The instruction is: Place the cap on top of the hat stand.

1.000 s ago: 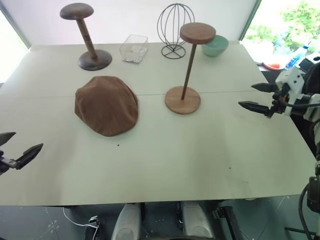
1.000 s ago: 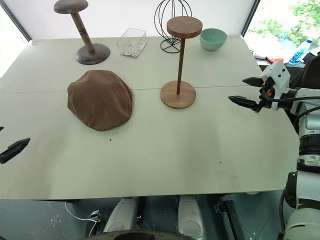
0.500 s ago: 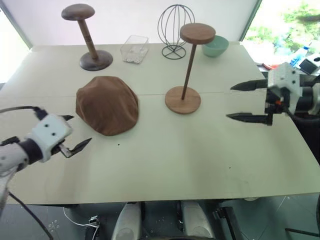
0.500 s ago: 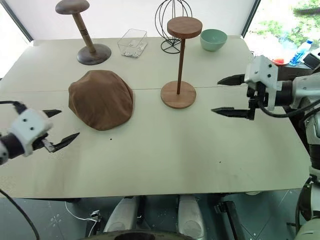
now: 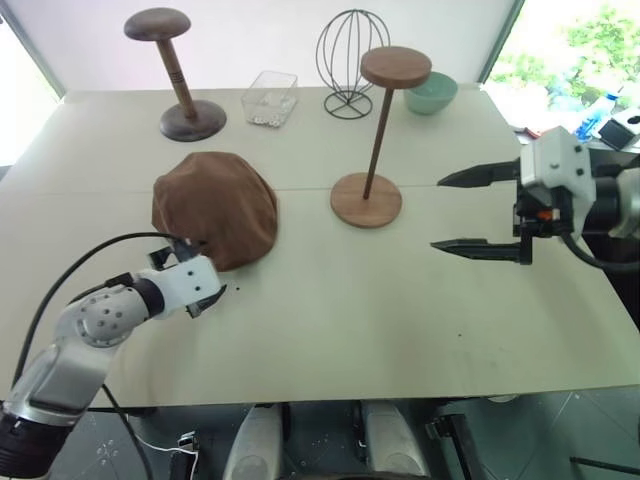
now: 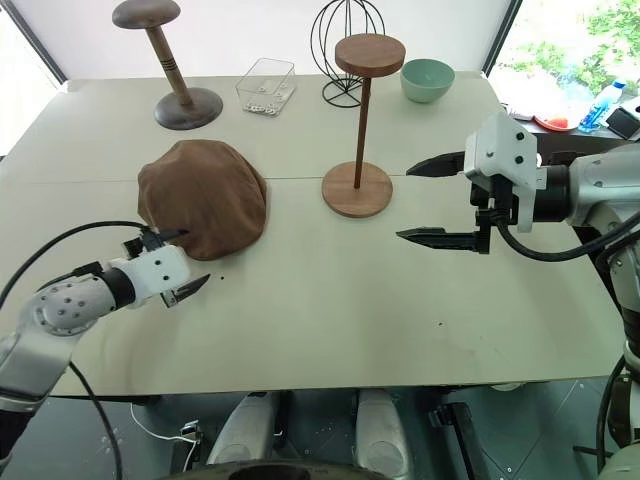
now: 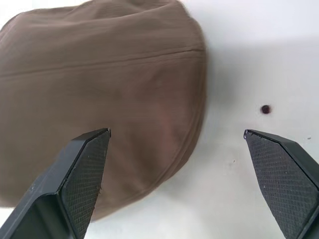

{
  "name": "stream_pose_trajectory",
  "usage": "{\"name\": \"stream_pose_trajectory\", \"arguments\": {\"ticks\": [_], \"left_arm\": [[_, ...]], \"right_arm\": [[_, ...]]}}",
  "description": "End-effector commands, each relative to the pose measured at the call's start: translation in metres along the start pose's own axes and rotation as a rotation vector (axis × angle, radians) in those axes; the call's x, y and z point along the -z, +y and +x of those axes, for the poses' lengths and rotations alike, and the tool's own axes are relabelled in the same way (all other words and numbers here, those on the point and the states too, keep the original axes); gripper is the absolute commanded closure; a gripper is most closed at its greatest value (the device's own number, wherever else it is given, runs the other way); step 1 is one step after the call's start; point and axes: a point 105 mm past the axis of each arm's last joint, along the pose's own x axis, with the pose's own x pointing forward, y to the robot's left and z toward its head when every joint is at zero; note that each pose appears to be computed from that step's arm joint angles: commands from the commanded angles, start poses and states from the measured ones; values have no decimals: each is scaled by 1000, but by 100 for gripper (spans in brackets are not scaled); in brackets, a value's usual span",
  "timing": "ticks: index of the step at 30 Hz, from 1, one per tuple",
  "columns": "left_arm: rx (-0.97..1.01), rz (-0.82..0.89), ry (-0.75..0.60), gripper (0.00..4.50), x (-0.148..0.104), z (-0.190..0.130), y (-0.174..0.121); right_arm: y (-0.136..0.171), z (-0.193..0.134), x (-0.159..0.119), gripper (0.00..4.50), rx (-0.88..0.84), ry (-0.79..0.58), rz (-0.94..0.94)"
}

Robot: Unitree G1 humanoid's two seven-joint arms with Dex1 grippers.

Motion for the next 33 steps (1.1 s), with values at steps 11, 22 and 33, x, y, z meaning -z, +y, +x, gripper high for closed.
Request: {"name": "stream_pose_trajectory", "arguments": {"ticks": [11,22,33], "left_arm": [[-165,85,52,0,-9,54,-9],[-226,77,151,343,11,57,-5],[-325,116,256,447,45,9,19]], "right_arm": [[0,-1,-13,2,27,-35,-48],[1,0,-16,0,24,-55,-38],[-4,1,-20,0,36,-59,-18]]}}
